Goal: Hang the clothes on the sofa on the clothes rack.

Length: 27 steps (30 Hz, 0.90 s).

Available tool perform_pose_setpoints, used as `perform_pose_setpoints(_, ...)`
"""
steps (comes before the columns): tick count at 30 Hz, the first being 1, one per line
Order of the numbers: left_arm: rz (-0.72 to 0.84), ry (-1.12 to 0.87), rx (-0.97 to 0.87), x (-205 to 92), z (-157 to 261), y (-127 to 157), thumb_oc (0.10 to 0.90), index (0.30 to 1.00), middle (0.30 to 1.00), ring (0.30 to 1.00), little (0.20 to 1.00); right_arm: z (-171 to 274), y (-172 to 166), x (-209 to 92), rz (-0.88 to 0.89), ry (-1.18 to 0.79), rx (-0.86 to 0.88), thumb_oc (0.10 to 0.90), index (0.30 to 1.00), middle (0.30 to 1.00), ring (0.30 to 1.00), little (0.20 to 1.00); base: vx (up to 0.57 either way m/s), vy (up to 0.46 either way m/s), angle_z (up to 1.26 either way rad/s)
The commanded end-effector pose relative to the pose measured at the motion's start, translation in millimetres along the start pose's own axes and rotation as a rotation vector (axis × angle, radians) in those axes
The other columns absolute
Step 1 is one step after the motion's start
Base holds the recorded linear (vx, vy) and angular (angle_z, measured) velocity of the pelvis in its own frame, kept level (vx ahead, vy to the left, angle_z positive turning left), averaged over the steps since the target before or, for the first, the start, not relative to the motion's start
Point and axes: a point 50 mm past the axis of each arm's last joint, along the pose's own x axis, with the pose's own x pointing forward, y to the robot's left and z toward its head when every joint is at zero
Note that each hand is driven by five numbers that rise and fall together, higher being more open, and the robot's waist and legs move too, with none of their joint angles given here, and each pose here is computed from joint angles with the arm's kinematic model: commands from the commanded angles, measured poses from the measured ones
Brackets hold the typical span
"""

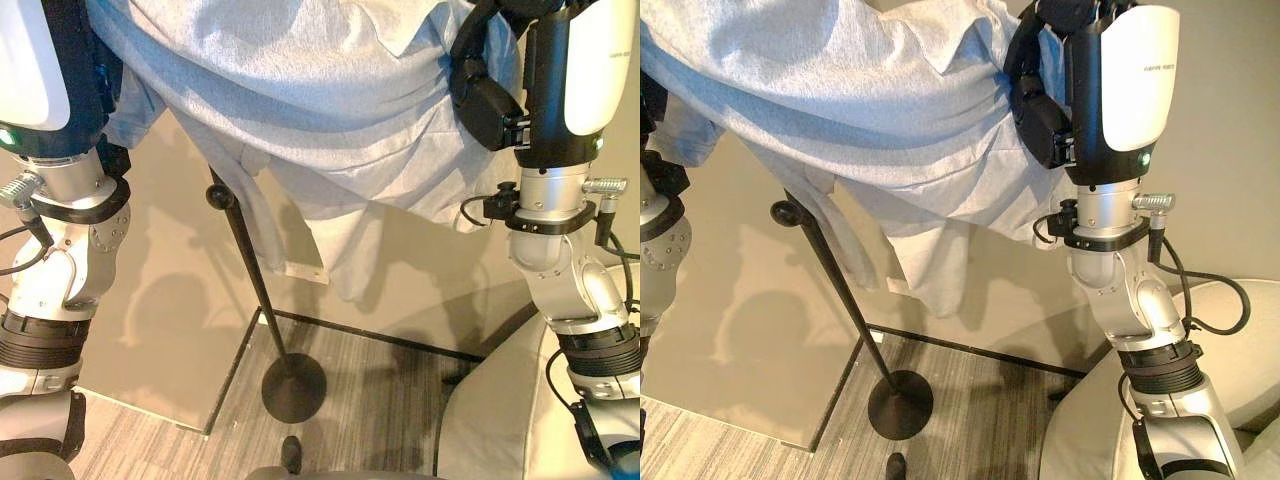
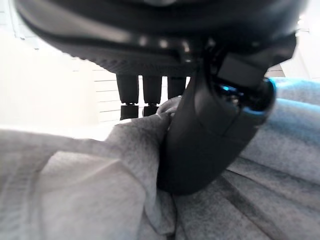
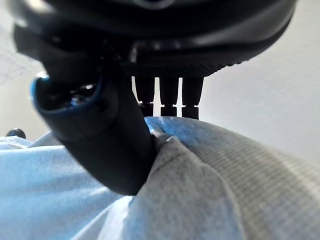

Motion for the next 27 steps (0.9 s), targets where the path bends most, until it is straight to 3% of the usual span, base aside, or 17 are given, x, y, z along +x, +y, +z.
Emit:
perform_pose_setpoints(1,0.033,0.109,0.135,6,-34,10,0.400,0.300,0.300,0.300,0.300,2,-22,7,-0.143,0.000,0.001,0.400,0.300,0.300,0.300,0.300,0.00,0.000,0.00)
perform_pose_setpoints(5,0.035,0.121,0.070,2,-28,13,0.400,0.300,0.300,0.300,0.300,-3,-27,0,-0.152,0.028,-0.031,0.400,0.300,0.300,0.300,0.300,-0.03,-0.018,-0.01)
perform_pose_setpoints(6,0.045,0.165,-0.157,-2,-4,12,0.400,0.300,0.300,0.300,0.300,-10,-31,-7,-0.224,0.096,-0.023,0.400,0.300,0.300,0.300,0.300,-0.07,-0.046,0.01)
perform_pose_setpoints(7,0.044,0.166,-0.158,-3,-4,13,0.400,0.300,0.300,0.300,0.300,-10,-31,-7,-0.223,0.096,-0.023,0.400,0.300,0.300,0.300,0.300,-0.08,-0.026,0.01)
perform_pose_setpoints(12,-0.057,0.332,-0.694,-23,54,4,0.400,0.300,0.300,0.300,0.300,-4,-29,-30,-0.239,0.174,0.015,0.400,0.300,0.300,0.300,0.300,-0.06,-0.024,-0.04)
perform_pose_setpoints(16,-0.155,0.386,-0.929,-34,80,10,0.400,0.300,0.300,0.300,0.300,3,-27,-39,-0.195,0.174,0.030,0.400,0.300,0.300,0.300,0.300,-0.07,-0.019,-0.06)
perform_pose_setpoints(27,-0.204,0.380,-1.035,-37,87,26,0.400,0.300,0.300,0.300,0.300,20,-37,-46,-0.212,0.122,0.055,0.400,0.300,0.300,0.300,0.300,-0.06,-0.020,-0.13)
